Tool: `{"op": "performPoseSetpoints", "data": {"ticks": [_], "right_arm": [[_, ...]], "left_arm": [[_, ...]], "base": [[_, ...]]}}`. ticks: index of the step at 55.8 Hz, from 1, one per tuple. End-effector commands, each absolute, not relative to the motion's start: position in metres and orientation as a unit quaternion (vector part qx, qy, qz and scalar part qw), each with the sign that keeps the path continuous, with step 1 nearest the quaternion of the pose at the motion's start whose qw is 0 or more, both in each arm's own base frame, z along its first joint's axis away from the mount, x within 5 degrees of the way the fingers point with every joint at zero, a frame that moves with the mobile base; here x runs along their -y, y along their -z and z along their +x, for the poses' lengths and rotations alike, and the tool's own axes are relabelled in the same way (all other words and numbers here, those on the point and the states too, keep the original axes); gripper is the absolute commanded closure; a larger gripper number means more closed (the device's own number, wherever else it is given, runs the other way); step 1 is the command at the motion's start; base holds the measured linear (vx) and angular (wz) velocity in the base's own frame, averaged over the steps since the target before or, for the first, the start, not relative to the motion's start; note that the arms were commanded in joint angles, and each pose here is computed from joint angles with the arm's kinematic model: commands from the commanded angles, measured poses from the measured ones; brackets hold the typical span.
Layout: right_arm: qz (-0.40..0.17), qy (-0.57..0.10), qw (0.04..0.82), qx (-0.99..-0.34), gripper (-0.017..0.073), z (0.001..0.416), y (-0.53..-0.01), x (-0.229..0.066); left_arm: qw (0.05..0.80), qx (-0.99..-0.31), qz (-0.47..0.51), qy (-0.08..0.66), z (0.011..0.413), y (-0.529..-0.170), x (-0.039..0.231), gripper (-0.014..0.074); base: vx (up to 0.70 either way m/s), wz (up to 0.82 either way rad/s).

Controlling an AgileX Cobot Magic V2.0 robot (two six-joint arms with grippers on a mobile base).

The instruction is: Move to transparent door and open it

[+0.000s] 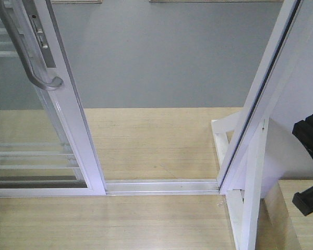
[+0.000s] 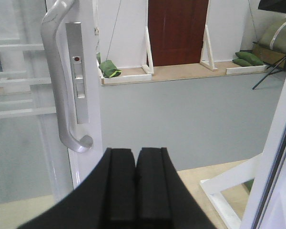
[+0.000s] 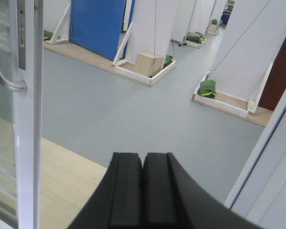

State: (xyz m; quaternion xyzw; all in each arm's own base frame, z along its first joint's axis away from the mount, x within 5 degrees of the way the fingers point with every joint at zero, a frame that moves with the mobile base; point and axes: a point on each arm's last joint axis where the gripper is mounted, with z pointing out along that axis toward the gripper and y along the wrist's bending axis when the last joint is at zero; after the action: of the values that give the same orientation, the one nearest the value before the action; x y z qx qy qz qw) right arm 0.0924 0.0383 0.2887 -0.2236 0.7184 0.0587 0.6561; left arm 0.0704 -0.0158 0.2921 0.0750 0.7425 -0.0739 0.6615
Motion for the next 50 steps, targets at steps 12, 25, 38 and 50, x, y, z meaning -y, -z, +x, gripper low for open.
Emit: {"op": "performPoseSetpoints", "data": {"ticks": [12, 25, 38, 50], "right_arm": [[-0.218, -0.061, 0.697, -0.68, 0.0565, 0.093, -0.307, -0.039], [-0.218, -0.061, 0.697, -0.68, 0.0565, 0.093, -0.307, -0.039], [-0.218, -0.061, 0.697, -0.681, 0.0565, 0.093, -0.306, -0.039], [-0.218, -0.061, 0.697, -0.681, 0.0565, 0.093, -0.306, -0.039]], "left_arm": [[0.725, -0.684, 0.057, 0.058, 0.058, -0.243, 0.01, 0.0594], [0.724, -0.685, 0.054, 0.058, 0.054, -0.209, 0.009, 0.0594], [0.723, -0.687, 0.048, 0.061, 0.054, -0.208, 0.009, 0.0594], [0.723, -0.686, 0.048, 0.061, 0.054, -0.208, 0.009, 0.0594]], "base": [[0.0, 0.0], [0.0, 0.0], [0.0, 0.0], [0.0, 0.0]]}}
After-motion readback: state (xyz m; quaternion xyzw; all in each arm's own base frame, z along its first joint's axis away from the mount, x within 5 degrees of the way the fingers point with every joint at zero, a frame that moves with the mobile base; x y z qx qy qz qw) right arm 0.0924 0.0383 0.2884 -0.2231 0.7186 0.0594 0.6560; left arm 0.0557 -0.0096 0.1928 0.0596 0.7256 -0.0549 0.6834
